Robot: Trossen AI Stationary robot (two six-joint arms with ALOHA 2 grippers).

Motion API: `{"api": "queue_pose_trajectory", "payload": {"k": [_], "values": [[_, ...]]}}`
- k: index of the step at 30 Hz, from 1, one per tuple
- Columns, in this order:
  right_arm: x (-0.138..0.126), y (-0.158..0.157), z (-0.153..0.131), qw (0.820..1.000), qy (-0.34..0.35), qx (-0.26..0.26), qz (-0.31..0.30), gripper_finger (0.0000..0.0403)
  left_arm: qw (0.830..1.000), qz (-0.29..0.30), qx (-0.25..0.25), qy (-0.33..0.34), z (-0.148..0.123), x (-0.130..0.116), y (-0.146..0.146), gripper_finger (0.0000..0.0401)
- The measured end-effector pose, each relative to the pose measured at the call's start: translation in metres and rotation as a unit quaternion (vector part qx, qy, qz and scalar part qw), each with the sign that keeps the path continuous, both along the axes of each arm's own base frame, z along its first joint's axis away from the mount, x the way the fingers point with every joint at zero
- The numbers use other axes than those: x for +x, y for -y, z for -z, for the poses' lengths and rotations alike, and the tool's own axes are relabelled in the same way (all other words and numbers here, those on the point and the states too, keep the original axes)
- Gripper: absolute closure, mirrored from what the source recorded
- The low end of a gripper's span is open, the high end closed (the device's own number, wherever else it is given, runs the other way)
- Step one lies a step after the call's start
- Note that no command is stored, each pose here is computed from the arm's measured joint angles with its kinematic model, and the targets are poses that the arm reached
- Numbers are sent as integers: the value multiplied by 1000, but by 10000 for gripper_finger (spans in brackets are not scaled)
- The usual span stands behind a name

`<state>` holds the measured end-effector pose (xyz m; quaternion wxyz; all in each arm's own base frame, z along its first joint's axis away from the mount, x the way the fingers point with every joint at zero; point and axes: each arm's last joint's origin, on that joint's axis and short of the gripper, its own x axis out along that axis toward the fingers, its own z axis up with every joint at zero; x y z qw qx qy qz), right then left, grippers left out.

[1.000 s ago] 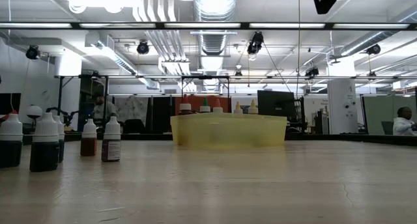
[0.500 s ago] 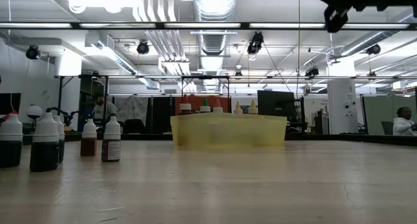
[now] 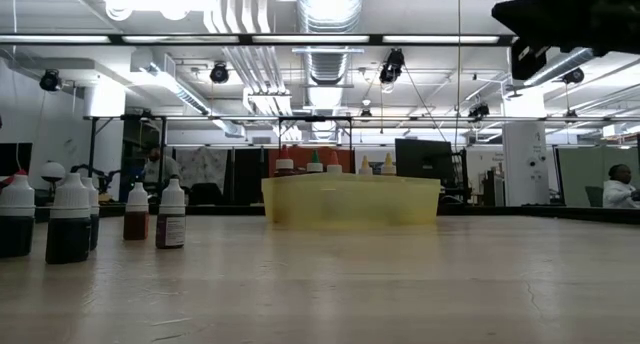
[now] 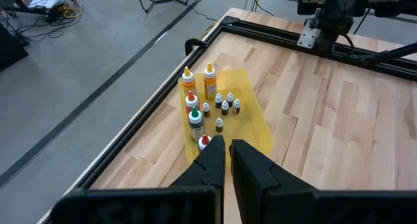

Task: Pick & Place food coloring
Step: Put the small orange food coloring bottle into the yellow bin

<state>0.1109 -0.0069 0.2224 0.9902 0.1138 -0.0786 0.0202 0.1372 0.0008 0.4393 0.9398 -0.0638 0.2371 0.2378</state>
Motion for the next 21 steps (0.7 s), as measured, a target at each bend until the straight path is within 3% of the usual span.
{"api": "queue_pose_trajectory", "payload": {"k": [21], "values": [[-1,-1,38,999,-23,17,-25,394,1000,2,3,-2,0,0,0,401]]}}
